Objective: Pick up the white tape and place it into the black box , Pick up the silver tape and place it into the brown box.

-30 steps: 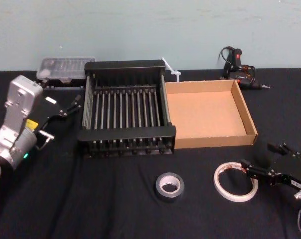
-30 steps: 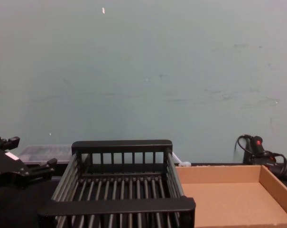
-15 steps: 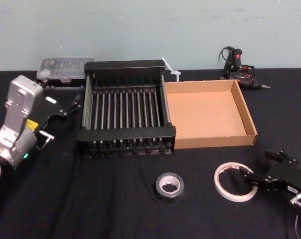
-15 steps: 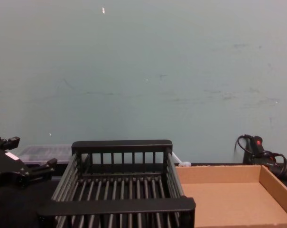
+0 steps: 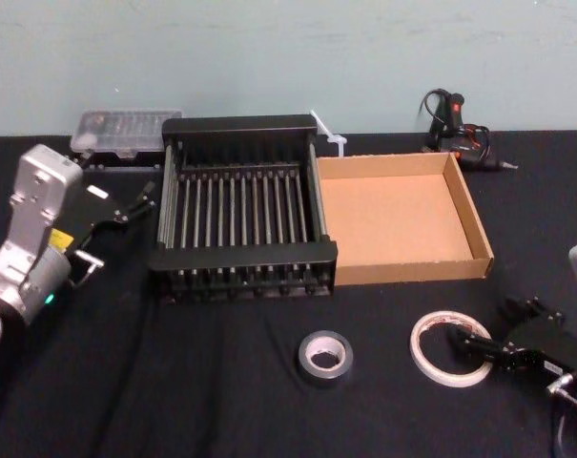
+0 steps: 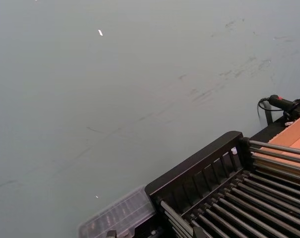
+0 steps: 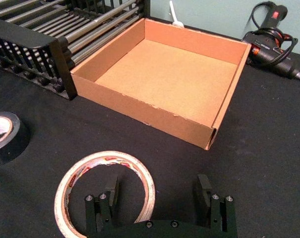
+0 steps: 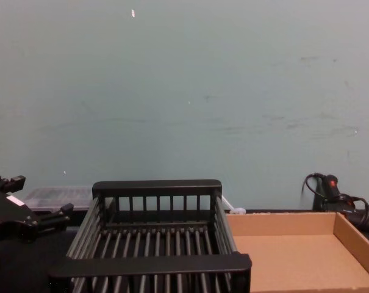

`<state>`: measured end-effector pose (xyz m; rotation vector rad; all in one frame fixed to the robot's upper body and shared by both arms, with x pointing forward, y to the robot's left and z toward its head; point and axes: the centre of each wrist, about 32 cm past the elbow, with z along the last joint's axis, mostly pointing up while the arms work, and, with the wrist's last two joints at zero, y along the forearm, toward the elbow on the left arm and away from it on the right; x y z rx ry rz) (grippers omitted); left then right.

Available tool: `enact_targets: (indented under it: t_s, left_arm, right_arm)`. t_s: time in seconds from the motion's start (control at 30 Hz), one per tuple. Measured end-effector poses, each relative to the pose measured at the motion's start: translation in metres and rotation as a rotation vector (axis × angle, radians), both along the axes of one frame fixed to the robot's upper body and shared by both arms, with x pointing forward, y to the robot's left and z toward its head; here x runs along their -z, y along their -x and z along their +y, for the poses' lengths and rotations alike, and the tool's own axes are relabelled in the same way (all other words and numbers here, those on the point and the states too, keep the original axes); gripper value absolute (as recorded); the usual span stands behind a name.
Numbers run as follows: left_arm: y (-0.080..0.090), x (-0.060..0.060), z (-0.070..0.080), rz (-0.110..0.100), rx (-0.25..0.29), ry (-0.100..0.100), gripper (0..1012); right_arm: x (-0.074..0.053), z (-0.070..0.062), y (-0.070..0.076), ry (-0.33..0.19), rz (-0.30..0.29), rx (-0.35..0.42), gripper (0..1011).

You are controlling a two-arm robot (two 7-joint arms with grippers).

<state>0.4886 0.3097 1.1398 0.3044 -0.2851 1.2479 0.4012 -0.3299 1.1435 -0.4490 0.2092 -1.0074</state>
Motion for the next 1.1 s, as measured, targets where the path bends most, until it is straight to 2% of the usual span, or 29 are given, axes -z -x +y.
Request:
enact_targets:
  t_s: [0.33, 1.1]
  left_arm:
    - [0.0, 0.0, 0.0, 0.0, 0.0, 0.0, 1002]
    - [0.0, 0.0, 0.0, 0.0, 0.0, 0.0, 1001]
  right_arm:
    - [0.0075, 0.0026, -0.0036, 0.002, 0.013, -0.003, 1002]
    - [0.0099, 0.0019, -0.0057, 0.008, 0.02, 0.001, 1003]
